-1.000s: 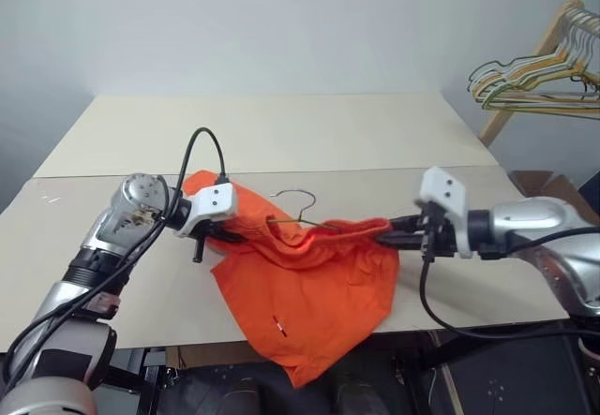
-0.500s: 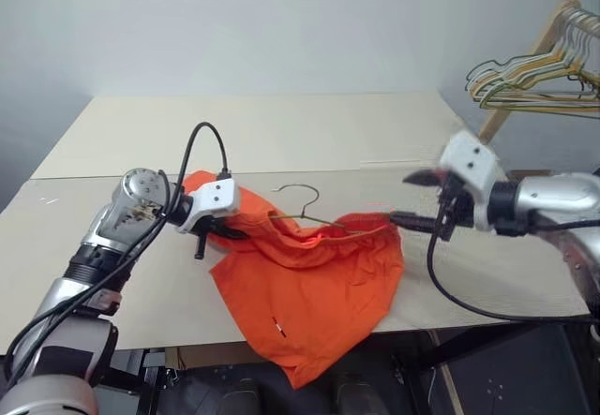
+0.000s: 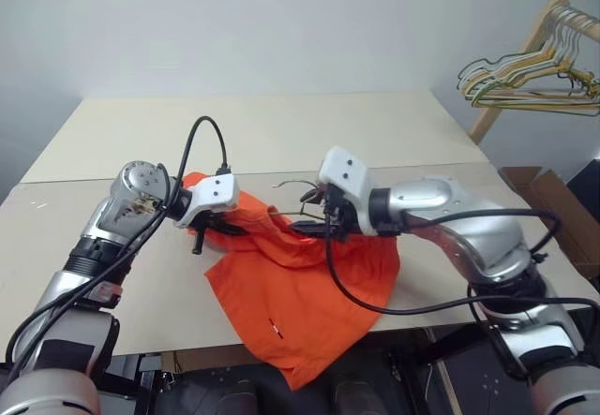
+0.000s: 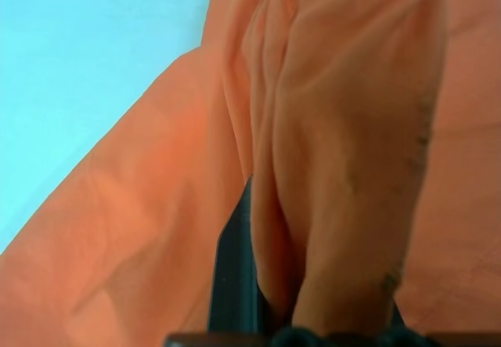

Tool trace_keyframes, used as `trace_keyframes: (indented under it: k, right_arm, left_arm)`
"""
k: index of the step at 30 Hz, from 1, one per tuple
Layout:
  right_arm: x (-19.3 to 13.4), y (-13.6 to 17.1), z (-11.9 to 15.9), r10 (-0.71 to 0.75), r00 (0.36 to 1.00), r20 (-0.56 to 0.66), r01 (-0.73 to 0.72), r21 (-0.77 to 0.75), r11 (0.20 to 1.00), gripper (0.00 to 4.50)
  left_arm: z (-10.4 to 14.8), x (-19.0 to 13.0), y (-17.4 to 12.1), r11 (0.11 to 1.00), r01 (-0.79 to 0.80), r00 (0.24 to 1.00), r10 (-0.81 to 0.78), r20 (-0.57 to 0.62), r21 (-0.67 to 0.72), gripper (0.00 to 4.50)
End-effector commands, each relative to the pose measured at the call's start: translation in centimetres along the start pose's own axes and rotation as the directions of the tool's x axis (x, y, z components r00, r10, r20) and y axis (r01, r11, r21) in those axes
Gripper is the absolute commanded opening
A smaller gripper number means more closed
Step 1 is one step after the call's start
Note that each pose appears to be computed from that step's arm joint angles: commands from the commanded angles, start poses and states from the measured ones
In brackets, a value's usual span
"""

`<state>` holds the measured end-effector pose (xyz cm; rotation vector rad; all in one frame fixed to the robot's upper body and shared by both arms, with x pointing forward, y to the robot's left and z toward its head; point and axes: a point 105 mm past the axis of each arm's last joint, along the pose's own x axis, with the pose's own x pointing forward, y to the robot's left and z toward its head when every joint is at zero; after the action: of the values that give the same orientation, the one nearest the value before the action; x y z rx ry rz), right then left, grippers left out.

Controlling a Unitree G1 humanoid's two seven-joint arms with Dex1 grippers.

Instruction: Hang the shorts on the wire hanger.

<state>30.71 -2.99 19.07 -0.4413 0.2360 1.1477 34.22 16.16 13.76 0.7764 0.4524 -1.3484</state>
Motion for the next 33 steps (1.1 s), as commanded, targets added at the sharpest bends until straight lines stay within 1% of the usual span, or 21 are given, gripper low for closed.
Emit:
trace_keyframes:
  k: [1, 2, 6, 7, 10, 12, 13, 17, 21, 25, 27, 30, 32, 33]
  right_arm:
    - [-0.2, -0.4, 1.4, 0.0, 0.999, 0.036, 0.002, -0.052, 0.999, 1.94]
    - [-0.2, -0.3, 1.3, 0.008, 0.999, 0.035, -0.006, -0.056, 0.998, 1.63]
    - [-0.1, -0.3, 1.1, 0.026, 0.999, 0.038, -0.022, -0.095, 0.995, 0.13]
    - [0.0, -0.4, 1.1, 0.029, 0.999, 0.045, -0.024, -0.109, 0.994, 0.02]
    - [-0.1, -0.6, 1.2, 0.043, 0.996, 0.078, -0.031, -0.148, 0.988, 0.02]
    - [-0.3, -0.6, 1.2, 0.07, 0.991, 0.112, -0.048, -0.185, 0.981, 0.0]
    - [-0.4, -0.6, 1.2, 0.082, 0.99, 0.118, -0.057, -0.2, 0.978, 0.0]
    - [-0.9, -0.7, 0.4, 0.132, 0.985, 0.111, -0.099, -0.265, 0.959, 0.0]
    - [-1.4, -1.0, 0.3, 0.157, 0.981, 0.113, -0.118, -0.292, 0.949, 0.0]
    - [-1.7, -1.2, 0.4, 0.164, 0.979, 0.12, -0.122, -0.3, 0.946, 0.0]
    - [-1.9, -1.2, 0.4, 0.166, 0.978, 0.123, -0.123, -0.301, 0.946, 0.0]
    - [-2.1, -1.2, 0.5, 0.166, 0.978, 0.127, -0.122, -0.299, 0.947, 0.0]
    - [-2.3, -1.3, 0.5, 0.162, 0.979, 0.127, -0.118, -0.297, 0.948, 0.0]
    - [-2.3, -1.4, 0.5, 0.159, 0.979, 0.126, -0.116, -0.296, 0.948, 0.0]
  left_arm:
    - [1.0, -1.1, 0.5, 0.998, -0.034, 0.999, 0.034, 0.013, 0.044, 0.0]
    - [1.0, -1.2, 0.5, 0.998, -0.036, 0.999, 0.035, 0.013, 0.043, 0.0]
    - [1.1, -1.3, 0.5, 0.998, -0.038, 0.999, 0.038, 0.022, 0.04, 0.0]
    - [1.2, -1.3, 0.5, 0.998, -0.039, 0.999, 0.038, 0.029, 0.039, 0.0]
    - [1.5, -1.4, 0.5, 0.999, -0.036, 0.998, 0.035, 0.047, 0.031, 0.0]
    - [1.9, -1.8, 0.4, 1.0, -0.016, 0.997, 0.016, 0.076, -0.009, 0.55]
    - [2.2, -2.1, 0.3, 0.999, -0.003, 0.996, 0.006, 0.091, -0.033, 0.74]
    - [3.0, -3.3, 0.6, 0.997, -0.005, 0.991, 0.014, 0.136, -0.071, 2.0]
    - [1.7, -4.6, 0.3, 0.999, -0.007, 0.996, 0.011, 0.091, -0.052, 3.21]
    - [-0.2, -4.7, 0.3, 0.999, -0.044, 0.999, 0.044, 0.005, -0.021, 4.4]
    - [-1.2, -4.5, 0.4, 0.999, -0.051, 0.998, 0.05, -0.025, -0.017, 4.46]
    - [-1.7, -4.1, 0.5, 0.997, -0.063, 0.998, 0.062, -0.026, -0.033, 4.46]
    - [-2.3, -3.7, 0.7, 0.997, -0.079, 0.996, 0.077, -0.049, -0.025, 4.06]
    - [-2.5, -3.6, 0.9, 0.996, -0.088, 0.994, 0.086, -0.064, -0.018, 3.73]
